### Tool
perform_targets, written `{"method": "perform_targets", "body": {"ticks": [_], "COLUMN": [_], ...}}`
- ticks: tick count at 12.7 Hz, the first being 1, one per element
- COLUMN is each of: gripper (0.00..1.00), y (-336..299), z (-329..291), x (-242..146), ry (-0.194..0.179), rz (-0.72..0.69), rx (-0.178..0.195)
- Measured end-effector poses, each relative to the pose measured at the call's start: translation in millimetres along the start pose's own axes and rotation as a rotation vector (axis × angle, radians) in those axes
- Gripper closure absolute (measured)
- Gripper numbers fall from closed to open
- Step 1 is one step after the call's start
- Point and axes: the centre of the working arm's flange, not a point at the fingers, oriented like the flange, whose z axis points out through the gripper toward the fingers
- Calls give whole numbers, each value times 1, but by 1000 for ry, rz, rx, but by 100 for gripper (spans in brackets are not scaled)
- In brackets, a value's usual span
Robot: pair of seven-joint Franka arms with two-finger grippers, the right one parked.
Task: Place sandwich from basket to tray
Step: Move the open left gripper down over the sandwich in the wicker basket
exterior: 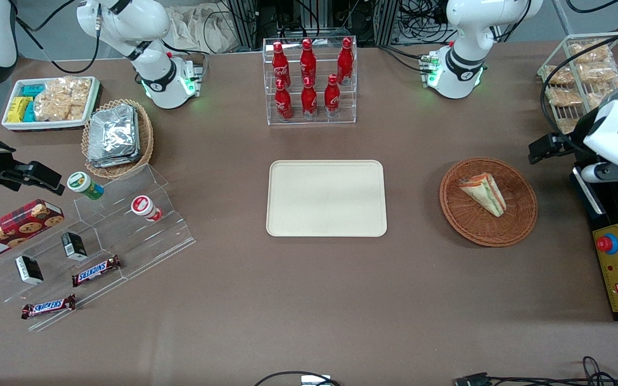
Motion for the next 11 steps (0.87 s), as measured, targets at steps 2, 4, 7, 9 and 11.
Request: {"method": "perform_targets", "body": {"ticks": [2, 4, 7, 9, 11], "gripper": [0, 0, 0, 0, 0], "y": [-3, -3, -5, -6, -8], "z": [33, 71, 116, 145, 174], "x": [5, 1, -8, -13, -19], "ry": [33, 48, 70, 91, 110], "rz": [-85, -138, -227, -264, -301], "rx": [-4, -5, -10, -16, -23]}}
